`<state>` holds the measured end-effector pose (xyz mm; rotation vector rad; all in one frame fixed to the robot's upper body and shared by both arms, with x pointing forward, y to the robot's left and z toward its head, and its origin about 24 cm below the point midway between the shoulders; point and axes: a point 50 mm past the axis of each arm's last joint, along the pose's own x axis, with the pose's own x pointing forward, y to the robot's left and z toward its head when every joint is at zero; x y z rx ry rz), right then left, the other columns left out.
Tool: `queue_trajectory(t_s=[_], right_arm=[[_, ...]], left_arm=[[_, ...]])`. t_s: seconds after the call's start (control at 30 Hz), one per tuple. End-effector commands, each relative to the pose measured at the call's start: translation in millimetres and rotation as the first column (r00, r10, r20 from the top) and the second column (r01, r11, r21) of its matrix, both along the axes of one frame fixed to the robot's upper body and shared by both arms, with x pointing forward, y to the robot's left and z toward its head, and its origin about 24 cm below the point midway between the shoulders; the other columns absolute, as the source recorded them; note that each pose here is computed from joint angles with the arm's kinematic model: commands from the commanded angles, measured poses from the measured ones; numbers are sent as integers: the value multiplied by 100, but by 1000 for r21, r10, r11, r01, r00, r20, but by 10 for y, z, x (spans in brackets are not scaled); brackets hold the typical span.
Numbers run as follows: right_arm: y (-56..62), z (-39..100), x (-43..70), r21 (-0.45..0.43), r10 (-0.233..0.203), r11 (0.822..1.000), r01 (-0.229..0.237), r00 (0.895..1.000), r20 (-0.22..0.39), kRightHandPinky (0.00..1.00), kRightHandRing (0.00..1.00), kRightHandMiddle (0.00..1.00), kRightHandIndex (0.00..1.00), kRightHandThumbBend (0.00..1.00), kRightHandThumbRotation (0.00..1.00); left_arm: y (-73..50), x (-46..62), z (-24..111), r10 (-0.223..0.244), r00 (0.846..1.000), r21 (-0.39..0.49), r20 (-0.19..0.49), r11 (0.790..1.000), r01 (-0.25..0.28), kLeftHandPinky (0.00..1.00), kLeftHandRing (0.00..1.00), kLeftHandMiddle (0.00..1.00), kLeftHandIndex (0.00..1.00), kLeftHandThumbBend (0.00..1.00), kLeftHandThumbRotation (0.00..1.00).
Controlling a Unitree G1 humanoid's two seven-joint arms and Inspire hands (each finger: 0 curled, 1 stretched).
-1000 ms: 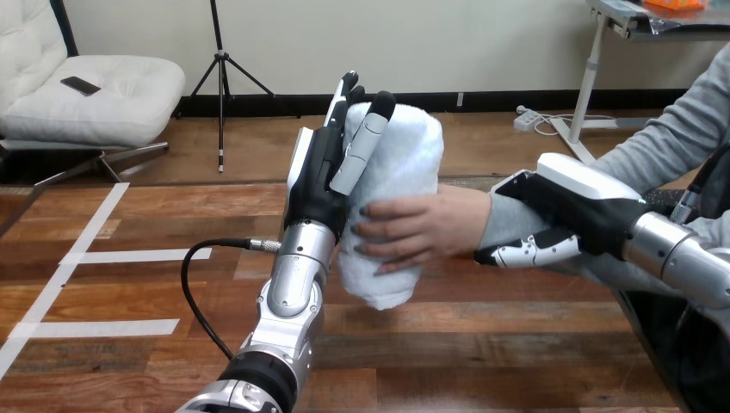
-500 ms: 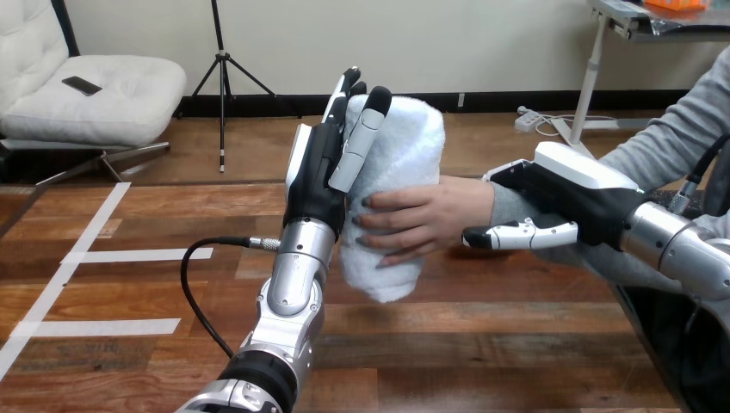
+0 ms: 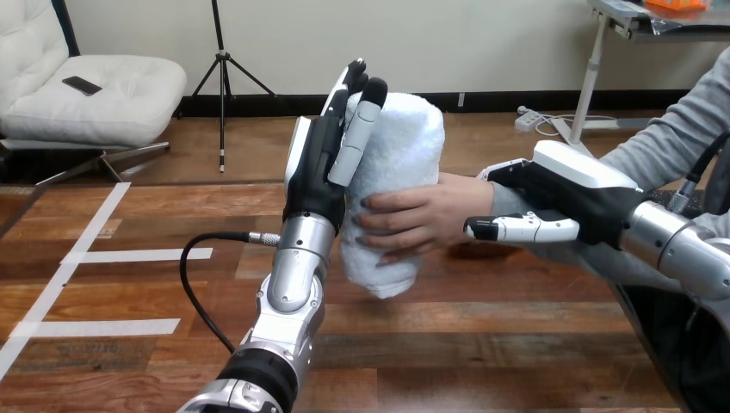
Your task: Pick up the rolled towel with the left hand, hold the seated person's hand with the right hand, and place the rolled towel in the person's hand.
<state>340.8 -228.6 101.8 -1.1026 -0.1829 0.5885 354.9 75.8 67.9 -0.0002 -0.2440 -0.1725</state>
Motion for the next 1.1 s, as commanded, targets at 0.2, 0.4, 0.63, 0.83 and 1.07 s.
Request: queue_trajectory(t_s=[0.2, 0.4, 0.63, 0.83, 1.07], right_arm=[[133, 247, 72, 66, 16, 998, -22, 995, 95, 61, 70, 72, 73, 97, 100], [117, 234, 53, 103, 5, 995, -12, 997, 74, 64, 73, 75, 76, 98, 100], [100, 208, 20, 156, -3, 988, -8, 997, 71, 65, 74, 77, 78, 96, 100], [96, 181, -16, 199, -9, 980, -5, 998, 67, 66, 75, 78, 79, 95, 100], [105, 146, -67, 257, -10, 966, -7, 998, 66, 68, 77, 79, 80, 98, 100]], left_arm=[[50, -85, 159, -27, 990, -8, 139, 1000, 29, 98, 96, 94, 92, 80, 97], [134, -182, 122, -25, 987, -12, 157, 1000, 27, 96, 95, 93, 91, 81, 97], [247, -310, 87, -9, 986, 4, 168, 1000, 8, 95, 94, 93, 90, 83, 97], [366, -418, 55, 7, 985, 37, 174, 999, -13, 95, 93, 93, 90, 84, 97], [504, -543, 16, 36, 985, 57, 168, 997, -46, 89, 91, 91, 88, 86, 97]])
